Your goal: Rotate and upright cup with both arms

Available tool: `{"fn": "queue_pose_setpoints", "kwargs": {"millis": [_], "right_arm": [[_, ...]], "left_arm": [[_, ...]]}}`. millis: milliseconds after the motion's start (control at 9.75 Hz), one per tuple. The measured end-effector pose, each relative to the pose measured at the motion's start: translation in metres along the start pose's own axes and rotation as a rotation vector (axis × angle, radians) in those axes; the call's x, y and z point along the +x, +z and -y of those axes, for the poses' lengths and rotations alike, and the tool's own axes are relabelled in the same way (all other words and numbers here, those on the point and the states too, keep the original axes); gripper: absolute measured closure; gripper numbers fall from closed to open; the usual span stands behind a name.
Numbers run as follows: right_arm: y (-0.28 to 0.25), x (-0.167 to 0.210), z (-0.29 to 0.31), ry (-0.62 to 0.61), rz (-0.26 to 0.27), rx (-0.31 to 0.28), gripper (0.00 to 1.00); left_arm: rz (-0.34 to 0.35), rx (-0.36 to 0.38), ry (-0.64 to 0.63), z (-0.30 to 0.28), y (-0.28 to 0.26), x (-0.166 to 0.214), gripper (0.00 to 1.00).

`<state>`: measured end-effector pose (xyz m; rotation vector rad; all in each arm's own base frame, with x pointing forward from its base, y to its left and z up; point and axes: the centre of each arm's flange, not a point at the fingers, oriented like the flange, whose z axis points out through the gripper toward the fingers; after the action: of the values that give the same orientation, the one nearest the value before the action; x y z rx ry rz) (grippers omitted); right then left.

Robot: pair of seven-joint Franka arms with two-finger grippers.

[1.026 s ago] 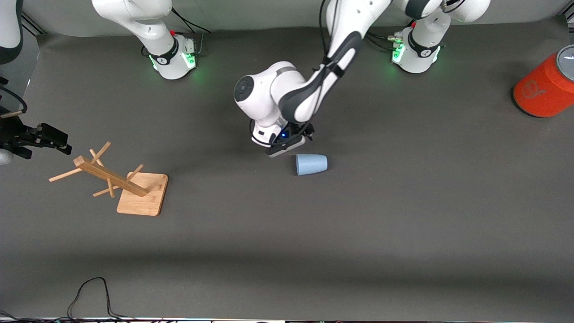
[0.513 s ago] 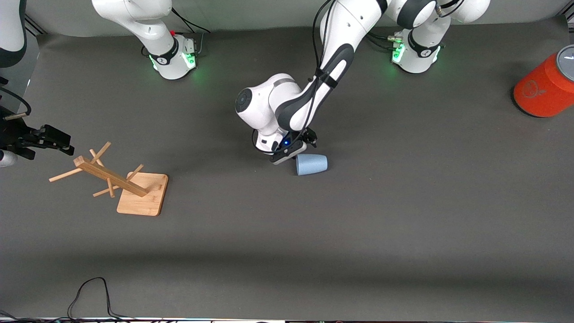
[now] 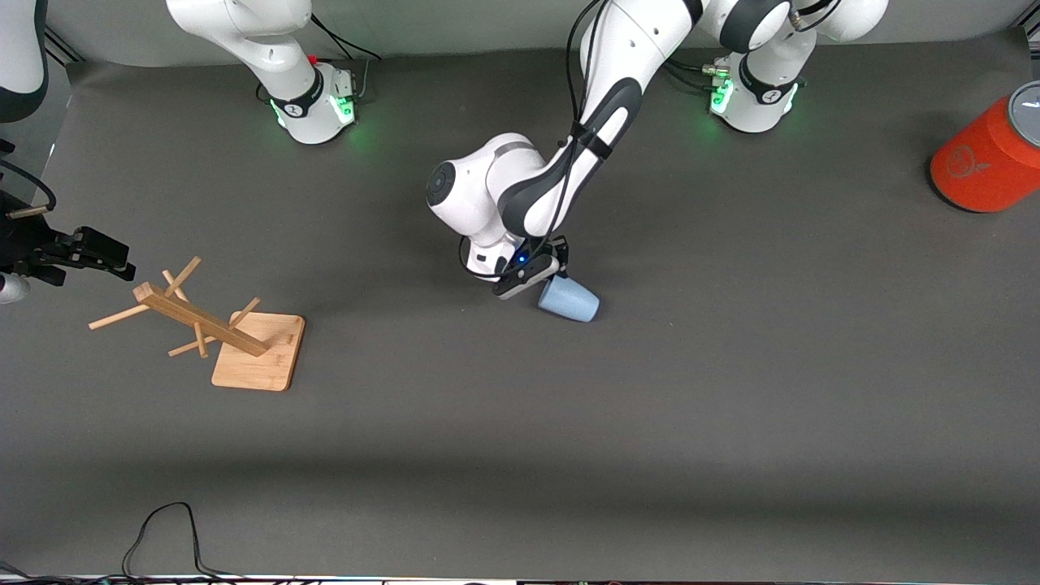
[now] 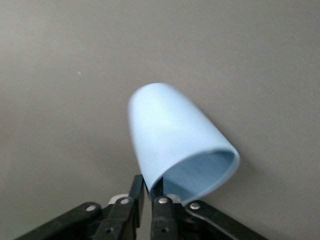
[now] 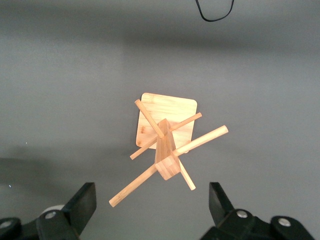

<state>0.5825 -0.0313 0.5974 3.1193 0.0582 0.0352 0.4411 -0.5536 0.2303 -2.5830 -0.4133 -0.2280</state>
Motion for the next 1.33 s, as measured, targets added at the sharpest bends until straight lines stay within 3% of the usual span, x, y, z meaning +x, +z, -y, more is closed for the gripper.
{"fn": "queue_pose_setpoints", "kwargs": {"millis": [308, 513, 718, 1026, 1231, 1333], "right_arm": [[0.0, 0.0, 0.0, 0.001, 0.0, 0.0, 0.0], [0.0, 0.0, 0.0, 0.001, 0.0, 0.0, 0.0], [0.0, 0.0, 0.0, 0.001, -0.001, 0.0, 0.0], [-0.001, 0.0, 0.001, 0.0, -0.001, 0.0, 0.0], [-0.001, 0.0, 0.001, 0.0, -0.001, 0.0, 0.0], [-0.001, 0.0, 0.001, 0.0, -0.001, 0.0, 0.0]], "left_arm": [[0.047, 0.031, 0.051, 0.02, -0.025, 0.034, 0.93], [0.189, 0.004, 0.171, 0.059, -0.034, 0.094, 0.94], [0.372, -0.062, 0.307, 0.125, -0.018, 0.176, 0.94], [0.567, -0.19, 0.509, 0.245, 0.035, 0.282, 0.94], [0.712, -0.288, 0.683, 0.325, 0.083, 0.322, 0.94], [0.748, -0.343, 0.72, 0.346, 0.101, 0.332, 0.94]]}}
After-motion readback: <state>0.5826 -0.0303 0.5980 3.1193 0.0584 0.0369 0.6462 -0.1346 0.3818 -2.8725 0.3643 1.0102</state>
